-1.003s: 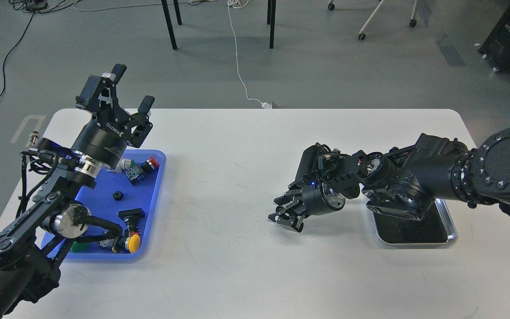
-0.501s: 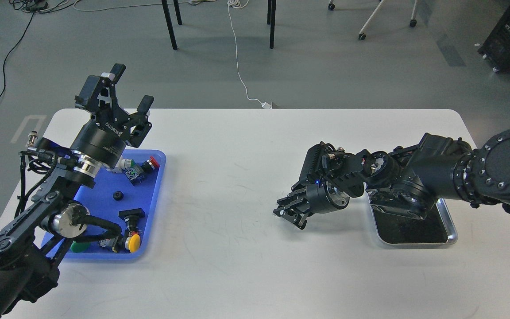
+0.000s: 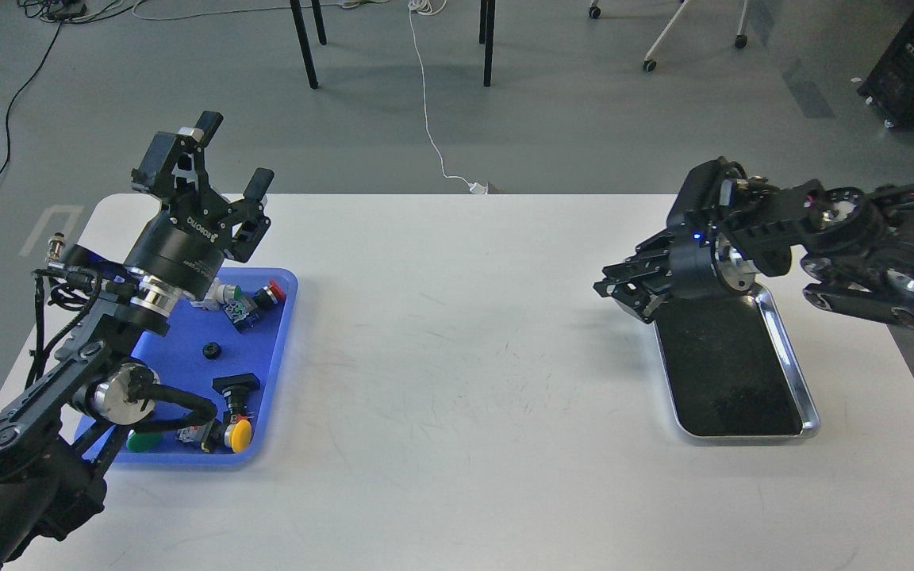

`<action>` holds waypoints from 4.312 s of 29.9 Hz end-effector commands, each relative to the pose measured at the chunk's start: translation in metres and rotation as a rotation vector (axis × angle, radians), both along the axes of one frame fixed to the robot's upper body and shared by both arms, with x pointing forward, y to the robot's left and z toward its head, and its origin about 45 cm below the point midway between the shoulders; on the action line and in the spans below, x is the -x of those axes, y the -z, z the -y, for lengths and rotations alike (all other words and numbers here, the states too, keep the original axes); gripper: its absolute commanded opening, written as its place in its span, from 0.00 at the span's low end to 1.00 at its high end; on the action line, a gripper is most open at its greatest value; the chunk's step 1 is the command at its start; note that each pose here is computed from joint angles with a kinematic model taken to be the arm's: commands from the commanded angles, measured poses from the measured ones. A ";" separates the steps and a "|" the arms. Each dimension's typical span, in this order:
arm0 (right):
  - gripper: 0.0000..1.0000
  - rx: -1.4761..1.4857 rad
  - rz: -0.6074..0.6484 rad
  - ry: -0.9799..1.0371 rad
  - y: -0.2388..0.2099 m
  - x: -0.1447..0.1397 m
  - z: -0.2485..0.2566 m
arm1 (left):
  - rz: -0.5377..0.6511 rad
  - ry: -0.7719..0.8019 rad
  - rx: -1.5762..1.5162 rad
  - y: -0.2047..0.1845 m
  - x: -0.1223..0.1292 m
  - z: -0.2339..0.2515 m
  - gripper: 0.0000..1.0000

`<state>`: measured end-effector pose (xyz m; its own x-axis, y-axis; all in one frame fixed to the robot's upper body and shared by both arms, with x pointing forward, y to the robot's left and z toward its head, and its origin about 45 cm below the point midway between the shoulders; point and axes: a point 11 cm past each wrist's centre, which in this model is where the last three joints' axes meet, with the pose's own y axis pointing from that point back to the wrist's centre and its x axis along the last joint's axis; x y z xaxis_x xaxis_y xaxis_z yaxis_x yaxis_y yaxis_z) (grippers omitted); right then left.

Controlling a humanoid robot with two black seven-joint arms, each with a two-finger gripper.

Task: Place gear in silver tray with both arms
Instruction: 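Carry the gear over the silver tray and open the right gripper, then raise the right gripper away from the silver tray, then move the left gripper back over the blue tray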

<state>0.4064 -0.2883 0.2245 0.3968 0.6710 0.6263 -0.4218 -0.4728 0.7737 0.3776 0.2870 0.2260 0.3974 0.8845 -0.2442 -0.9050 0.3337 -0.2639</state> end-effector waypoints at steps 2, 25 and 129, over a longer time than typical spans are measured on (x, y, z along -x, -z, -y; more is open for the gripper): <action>0.15 0.099 0.015 0.079 -0.007 0.017 0.077 | -0.001 0.006 0.008 0.001 0.000 0.004 0.98; 0.31 0.116 -0.025 0.194 0.068 0.028 0.110 | -0.002 0.033 0.031 0.002 0.002 0.020 0.98; 0.99 -1.920 -0.729 1.194 0.011 0.017 0.039 | 0.122 0.806 -1.984 0.071 0.051 -0.097 0.94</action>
<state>0.3903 -0.3247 0.2142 0.3801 -0.8583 -0.3448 -0.9110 -0.4119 0.0211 0.3277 0.3832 0.1663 0.6538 -0.4347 0.6193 -0.4866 0.3852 0.7841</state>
